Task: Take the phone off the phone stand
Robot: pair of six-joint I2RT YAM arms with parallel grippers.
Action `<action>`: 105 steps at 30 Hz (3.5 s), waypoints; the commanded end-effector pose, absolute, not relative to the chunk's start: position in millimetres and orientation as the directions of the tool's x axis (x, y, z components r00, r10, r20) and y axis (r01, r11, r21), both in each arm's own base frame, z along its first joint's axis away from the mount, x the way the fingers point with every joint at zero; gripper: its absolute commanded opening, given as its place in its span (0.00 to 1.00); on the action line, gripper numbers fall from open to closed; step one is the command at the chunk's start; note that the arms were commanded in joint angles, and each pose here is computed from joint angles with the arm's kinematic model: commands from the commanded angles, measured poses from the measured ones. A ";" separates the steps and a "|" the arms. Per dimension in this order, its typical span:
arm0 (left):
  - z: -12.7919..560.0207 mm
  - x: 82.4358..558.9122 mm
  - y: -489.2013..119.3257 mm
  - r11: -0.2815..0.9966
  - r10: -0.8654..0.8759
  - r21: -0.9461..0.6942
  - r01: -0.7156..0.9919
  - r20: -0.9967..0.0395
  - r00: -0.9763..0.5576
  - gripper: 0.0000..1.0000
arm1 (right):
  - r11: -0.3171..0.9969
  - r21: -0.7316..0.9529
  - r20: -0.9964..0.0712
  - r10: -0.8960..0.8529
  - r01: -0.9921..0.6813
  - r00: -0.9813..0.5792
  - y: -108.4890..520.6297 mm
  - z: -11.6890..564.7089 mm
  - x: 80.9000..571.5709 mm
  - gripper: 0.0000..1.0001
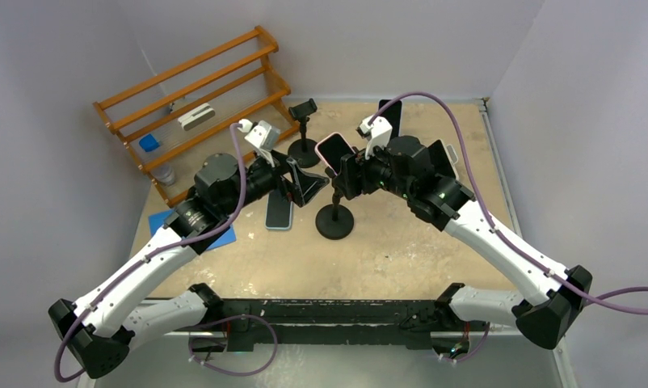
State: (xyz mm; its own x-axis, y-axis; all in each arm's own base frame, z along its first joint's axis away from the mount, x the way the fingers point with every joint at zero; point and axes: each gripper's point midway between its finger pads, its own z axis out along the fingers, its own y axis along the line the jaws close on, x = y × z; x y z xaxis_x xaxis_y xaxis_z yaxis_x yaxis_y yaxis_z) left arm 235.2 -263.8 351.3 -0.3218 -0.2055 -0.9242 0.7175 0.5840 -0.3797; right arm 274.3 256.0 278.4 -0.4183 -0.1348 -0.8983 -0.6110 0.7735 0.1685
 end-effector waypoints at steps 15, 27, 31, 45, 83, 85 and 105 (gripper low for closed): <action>356.1 241.5 -269.2 0.586 -0.226 -0.401 0.704 -0.915 -0.333 0.93 | 0.779 0.273 -0.903 0.005 -0.564 -0.430 269.4 318.3 267.9 0.69; 354.6 239.7 -272.8 0.574 -0.212 -0.397 0.716 -0.917 -0.339 0.93 | 0.799 0.138 -0.910 -0.131 -0.586 -0.393 255.6 305.1 265.0 0.99; 353.8 238.6 -274.5 0.567 -0.209 -0.401 0.720 -0.915 -0.345 0.93 | 0.824 0.099 -0.907 -0.156 -0.557 -0.391 248.6 293.1 270.8 0.98; 345.1 240.0 -280.7 0.551 -0.234 -0.468 0.690 -0.881 -0.411 0.93 | 0.807 0.091 -0.916 -0.162 -0.584 -0.367 254.4 291.3 272.3 0.82; 323.2 259.9 -298.0 0.285 -0.361 -0.826 0.486 -0.562 -0.744 0.61 | 0.775 0.104 -0.938 -0.132 -0.624 -0.320 255.4 304.6 263.3 0.53; 321.8 258.8 -299.7 0.271 -0.355 -0.829 0.489 -0.558 -0.750 0.60 | 0.774 0.104 -0.938 -0.132 -0.624 -0.320 255.7 304.8 263.5 0.53; 312.5 263.1 -300.2 0.228 -0.340 -0.849 0.477 -0.528 -0.778 0.45 | 0.772 0.108 -0.935 -0.135 -0.626 -0.327 258.5 302.1 264.8 0.52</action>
